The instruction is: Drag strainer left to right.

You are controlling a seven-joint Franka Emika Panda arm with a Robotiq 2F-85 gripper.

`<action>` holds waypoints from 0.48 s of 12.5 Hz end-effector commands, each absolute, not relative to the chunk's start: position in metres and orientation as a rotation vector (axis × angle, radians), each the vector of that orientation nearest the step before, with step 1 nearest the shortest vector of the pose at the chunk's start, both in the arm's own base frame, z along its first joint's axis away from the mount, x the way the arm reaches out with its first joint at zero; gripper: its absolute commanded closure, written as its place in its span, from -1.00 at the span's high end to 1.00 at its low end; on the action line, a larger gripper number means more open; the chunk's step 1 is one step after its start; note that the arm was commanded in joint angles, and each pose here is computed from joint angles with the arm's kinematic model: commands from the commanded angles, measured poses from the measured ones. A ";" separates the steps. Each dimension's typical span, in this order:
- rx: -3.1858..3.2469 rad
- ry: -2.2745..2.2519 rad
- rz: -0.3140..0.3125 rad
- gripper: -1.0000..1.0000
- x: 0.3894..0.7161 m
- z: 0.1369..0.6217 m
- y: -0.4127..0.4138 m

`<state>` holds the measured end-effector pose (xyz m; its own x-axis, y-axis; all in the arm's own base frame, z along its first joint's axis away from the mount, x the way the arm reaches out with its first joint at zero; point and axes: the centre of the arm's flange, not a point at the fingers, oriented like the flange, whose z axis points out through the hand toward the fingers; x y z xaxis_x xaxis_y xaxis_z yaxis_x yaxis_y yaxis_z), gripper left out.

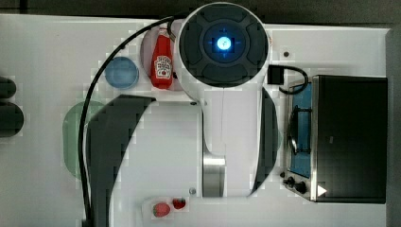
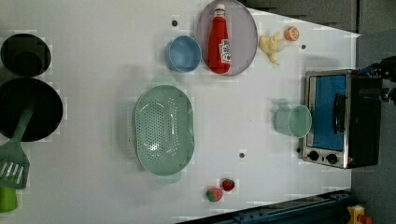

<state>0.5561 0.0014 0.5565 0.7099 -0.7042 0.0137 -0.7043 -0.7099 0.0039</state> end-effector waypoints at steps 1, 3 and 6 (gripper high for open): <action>2.820 -1.386 0.034 0.60 0.442 0.636 -0.033; 2.823 -1.379 0.032 0.99 0.443 0.636 -0.027; 2.862 -1.273 -0.005 1.00 0.453 0.622 0.021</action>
